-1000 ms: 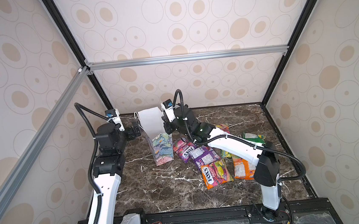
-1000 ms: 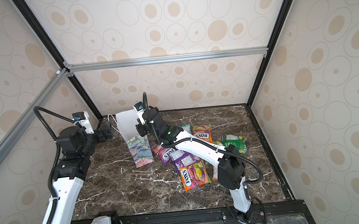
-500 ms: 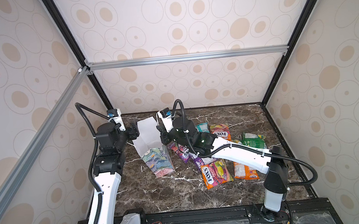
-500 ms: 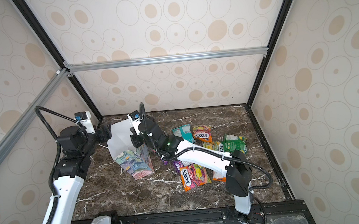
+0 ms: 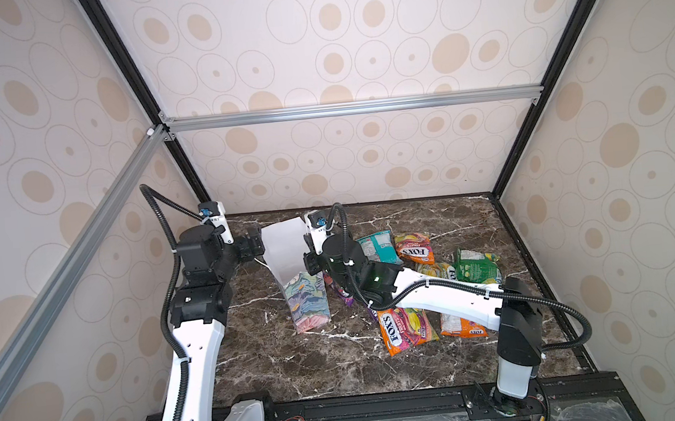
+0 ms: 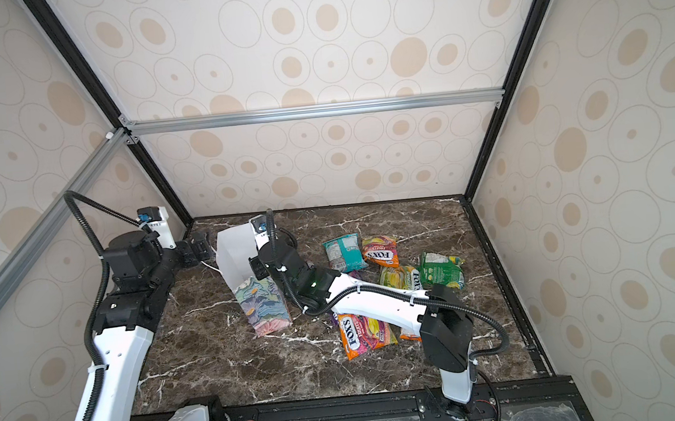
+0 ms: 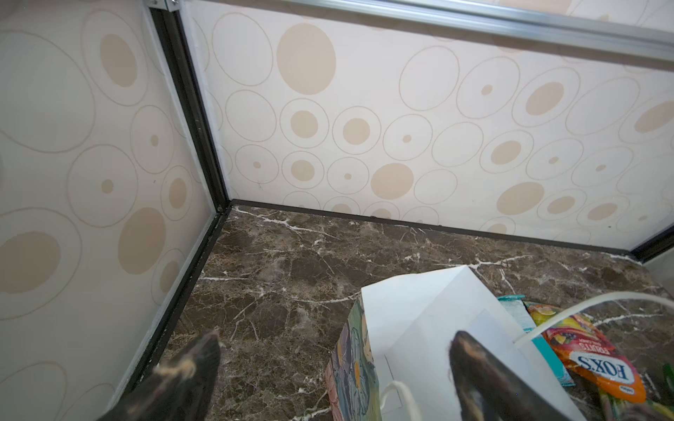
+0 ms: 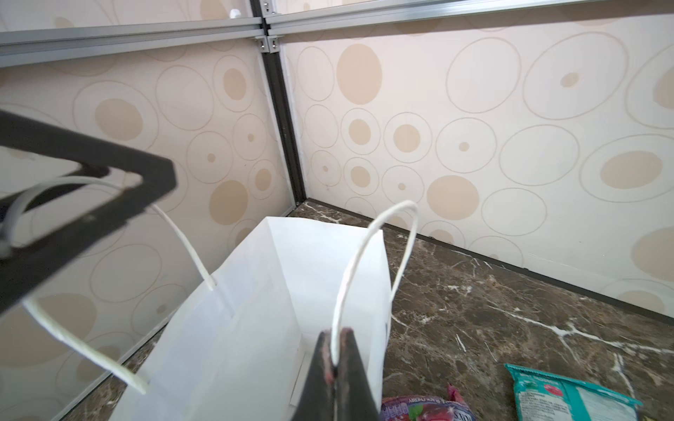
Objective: Place the snacks into the paper bag
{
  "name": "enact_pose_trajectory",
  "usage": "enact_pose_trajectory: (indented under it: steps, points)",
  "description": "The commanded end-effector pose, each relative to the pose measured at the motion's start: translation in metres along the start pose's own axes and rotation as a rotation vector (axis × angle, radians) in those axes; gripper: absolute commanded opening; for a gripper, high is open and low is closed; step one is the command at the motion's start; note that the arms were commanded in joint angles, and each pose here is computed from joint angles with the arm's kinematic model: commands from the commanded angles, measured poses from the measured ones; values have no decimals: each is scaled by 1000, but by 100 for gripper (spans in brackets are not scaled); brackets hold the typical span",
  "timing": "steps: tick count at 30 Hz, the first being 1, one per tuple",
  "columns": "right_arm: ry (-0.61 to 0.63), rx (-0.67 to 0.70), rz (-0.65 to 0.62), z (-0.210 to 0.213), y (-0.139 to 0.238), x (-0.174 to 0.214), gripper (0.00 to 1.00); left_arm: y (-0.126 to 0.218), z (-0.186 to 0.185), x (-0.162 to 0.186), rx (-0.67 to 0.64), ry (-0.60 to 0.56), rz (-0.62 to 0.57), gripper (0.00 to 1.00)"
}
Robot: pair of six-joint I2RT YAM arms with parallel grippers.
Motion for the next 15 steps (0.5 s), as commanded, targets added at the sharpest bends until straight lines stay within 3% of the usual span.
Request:
enact_pose_trajectory:
  steps: [1, 4, 10, 15]
  points:
    - [-55, 58, -57, -2, 6, -13, 0, 22, -1, -18, -31, -1, -15, 99]
    - [-50, 47, -62, 4, 7, -14, 0, 22, -5, -13, -3, 9, 34, 96]
    - [-39, 39, -70, 6, 8, -15, 0, 14, -12, 11, 76, 44, 161, 79]
    - [-42, 48, -74, 4, 10, -13, 0, 22, -8, 23, 65, 62, 187, 82]
Point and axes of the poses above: each gripper's point midway between its finger pads, its own y axis back along the fingers, its own z axis along the line the jaws close on, x = y × z, the point moved 5 cm from there along y, back along the fingers, and after that the axes turned 11 degrees about y, right-handed, at the moved point
